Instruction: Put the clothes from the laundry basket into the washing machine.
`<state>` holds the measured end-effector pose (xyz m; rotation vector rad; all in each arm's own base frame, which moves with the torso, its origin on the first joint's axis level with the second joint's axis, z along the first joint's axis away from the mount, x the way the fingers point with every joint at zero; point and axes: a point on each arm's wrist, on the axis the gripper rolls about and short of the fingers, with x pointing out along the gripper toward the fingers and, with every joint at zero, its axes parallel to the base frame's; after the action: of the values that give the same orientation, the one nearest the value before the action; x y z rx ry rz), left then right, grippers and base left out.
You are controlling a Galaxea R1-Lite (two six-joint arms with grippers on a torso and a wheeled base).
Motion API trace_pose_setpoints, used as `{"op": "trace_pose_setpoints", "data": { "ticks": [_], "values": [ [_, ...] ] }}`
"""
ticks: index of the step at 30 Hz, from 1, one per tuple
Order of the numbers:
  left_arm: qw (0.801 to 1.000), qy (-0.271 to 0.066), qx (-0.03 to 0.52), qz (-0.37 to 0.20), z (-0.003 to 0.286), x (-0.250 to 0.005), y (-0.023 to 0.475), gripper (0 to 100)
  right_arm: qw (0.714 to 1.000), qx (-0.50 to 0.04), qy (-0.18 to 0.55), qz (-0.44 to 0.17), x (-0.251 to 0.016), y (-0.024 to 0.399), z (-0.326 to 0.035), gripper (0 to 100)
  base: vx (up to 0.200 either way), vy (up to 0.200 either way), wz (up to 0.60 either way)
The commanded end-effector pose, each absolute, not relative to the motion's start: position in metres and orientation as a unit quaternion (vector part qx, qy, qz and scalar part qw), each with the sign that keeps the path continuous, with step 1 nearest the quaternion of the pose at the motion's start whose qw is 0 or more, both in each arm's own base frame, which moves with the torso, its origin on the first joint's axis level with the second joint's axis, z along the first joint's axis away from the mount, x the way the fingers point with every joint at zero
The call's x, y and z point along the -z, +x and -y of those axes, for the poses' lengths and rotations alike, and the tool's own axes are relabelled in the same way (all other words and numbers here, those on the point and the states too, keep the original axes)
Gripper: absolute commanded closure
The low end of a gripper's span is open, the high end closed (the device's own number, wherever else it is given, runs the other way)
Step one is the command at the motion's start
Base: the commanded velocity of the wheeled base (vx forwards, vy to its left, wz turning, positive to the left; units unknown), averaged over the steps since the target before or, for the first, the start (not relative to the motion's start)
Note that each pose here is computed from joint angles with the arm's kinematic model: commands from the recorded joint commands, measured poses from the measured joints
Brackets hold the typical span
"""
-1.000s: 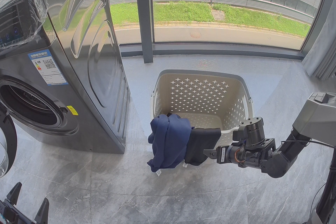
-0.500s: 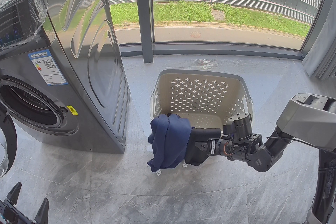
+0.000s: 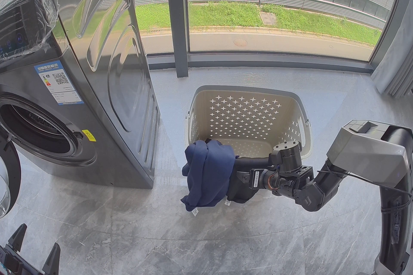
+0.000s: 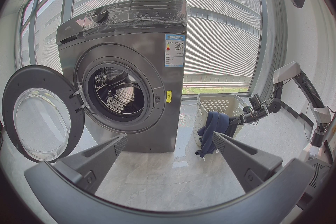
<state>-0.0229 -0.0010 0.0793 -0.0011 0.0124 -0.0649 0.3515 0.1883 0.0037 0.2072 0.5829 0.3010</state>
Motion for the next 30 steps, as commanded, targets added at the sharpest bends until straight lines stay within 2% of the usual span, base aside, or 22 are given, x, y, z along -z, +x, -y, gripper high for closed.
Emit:
{"op": "trace_pose_setpoints", "data": {
  "ticks": [1, 3, 4, 18, 24, 25, 30],
  "values": [
    [0.999, -0.001, 0.031, -0.008, 0.001, -0.076, -0.023, 0, 0.941, -0.146, 0.100, -0.290, 0.003, 0.354, -0.189, 0, 0.000, 0.000, 0.00],
    [1.000, -0.002, 0.029, -0.008, 0.001, -0.076, -0.023, 0, 0.941, -0.145, 0.100, -0.290, 0.005, 0.356, -0.189, 0, 0.000, 0.000, 0.00],
    [1.000, -0.002, 0.028, -0.008, 0.001, -0.076, -0.023, 0, 0.942, -0.146, 0.102, -0.283, 0.004, 0.358, -0.190, 100, 0.000, 0.000, 0.00],
    [1.000, -0.003, 0.027, -0.007, 0.001, -0.076, -0.023, 0, 0.944, -0.152, 0.105, -0.274, -0.002, 0.353, -0.191, 100, 0.000, 0.000, 0.00],
    [1.000, -0.003, 0.027, -0.008, 0.001, -0.076, -0.023, 0, 0.947, -0.164, 0.108, -0.254, -0.031, 0.334, -0.186, 100, 0.000, 0.000, 0.00],
    [1.000, -0.003, 0.027, -0.007, 0.001, -0.076, -0.023, 0, 0.948, -0.170, 0.110, -0.244, -0.046, 0.323, -0.183, 100, 0.000, 0.000, 0.00],
    [1.000, -0.002, 0.027, -0.008, 0.001, -0.076, -0.023, 0, 0.953, -0.177, 0.098, -0.225, -0.072, 0.302, -0.171, 100, 0.000, 0.000, 0.00]
  ]
}}
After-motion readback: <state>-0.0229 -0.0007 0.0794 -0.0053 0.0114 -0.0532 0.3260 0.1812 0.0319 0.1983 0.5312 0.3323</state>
